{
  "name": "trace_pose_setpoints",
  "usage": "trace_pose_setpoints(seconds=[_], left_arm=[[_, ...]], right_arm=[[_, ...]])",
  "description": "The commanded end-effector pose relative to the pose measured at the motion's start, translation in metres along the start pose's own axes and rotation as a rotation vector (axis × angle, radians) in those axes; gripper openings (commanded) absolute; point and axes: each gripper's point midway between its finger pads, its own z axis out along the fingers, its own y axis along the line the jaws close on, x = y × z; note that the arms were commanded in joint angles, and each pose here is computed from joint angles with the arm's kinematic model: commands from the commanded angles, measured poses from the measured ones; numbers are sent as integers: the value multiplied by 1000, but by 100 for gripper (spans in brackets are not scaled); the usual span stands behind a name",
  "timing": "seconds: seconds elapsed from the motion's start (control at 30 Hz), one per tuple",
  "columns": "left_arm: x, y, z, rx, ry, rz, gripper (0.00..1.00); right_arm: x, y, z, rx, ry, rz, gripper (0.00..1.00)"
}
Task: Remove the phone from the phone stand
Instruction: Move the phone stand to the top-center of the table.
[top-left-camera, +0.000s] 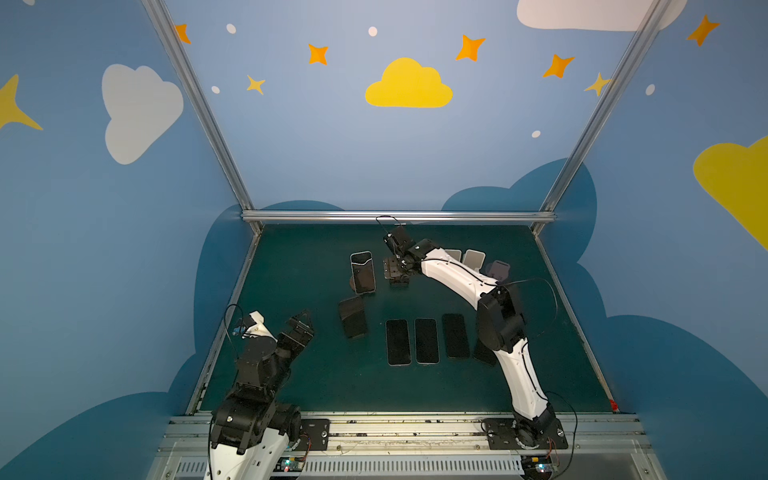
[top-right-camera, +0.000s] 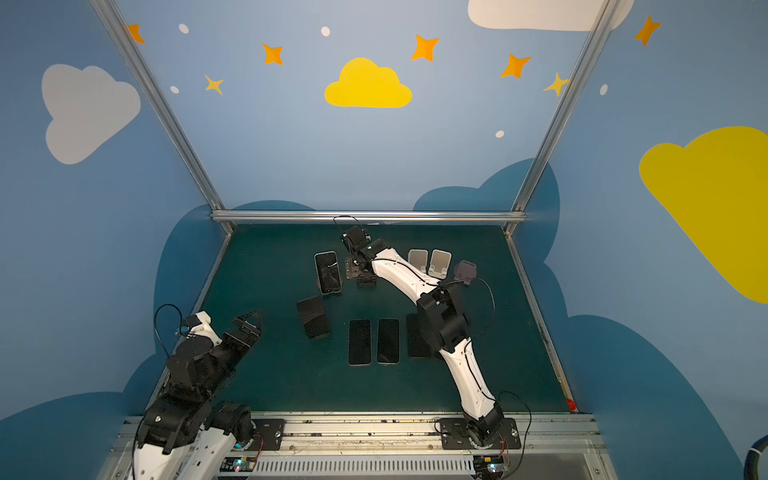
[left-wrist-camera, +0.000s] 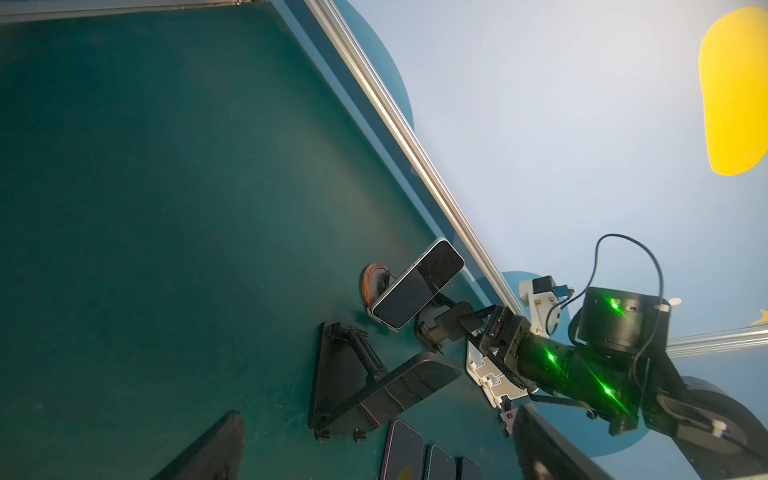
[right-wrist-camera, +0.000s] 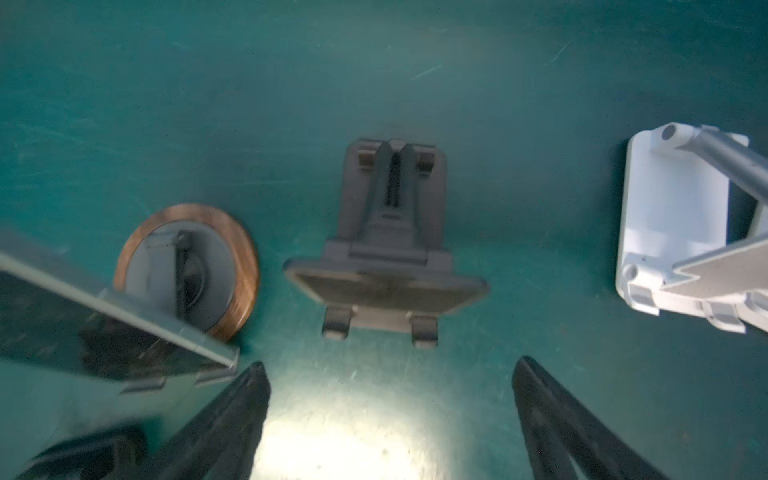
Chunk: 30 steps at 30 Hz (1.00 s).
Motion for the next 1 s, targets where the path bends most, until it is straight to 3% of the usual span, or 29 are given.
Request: trace_pose_setpoints(seconds=[0.0, 0.23, 0.4, 0.47, 0.57, 0.63, 0.8, 0.97], left_arm=[[-2, -4, 1, 10, -6, 15, 100], [-3, -3, 2, -3, -6, 28, 100], [-4, -2, 3, -11, -7, 35, 100], [-4, -2, 3, -15, -8, 38, 100], [-6, -3, 2, -24, -10, 52, 100], [-6, -2, 2, -31, -9, 59, 100], [-6, -2, 4, -30, -7, 53, 100], [-7, -3, 4, -37, -11, 57, 100]], right_arm=[[-15, 0, 8, -11, -28, 4, 92], [-21, 11, 29, -74, -33, -33, 92], [-22, 4, 43, -60, -30, 17, 92], [-21, 1, 48, -37, -37, 26, 85], [-25, -5, 45, -13, -53, 20, 63], [-28, -9, 41, -4, -69, 17, 57], [-46, -35, 30, 38, -132, 60, 60], [-62, -76, 41, 55, -138, 148, 62]])
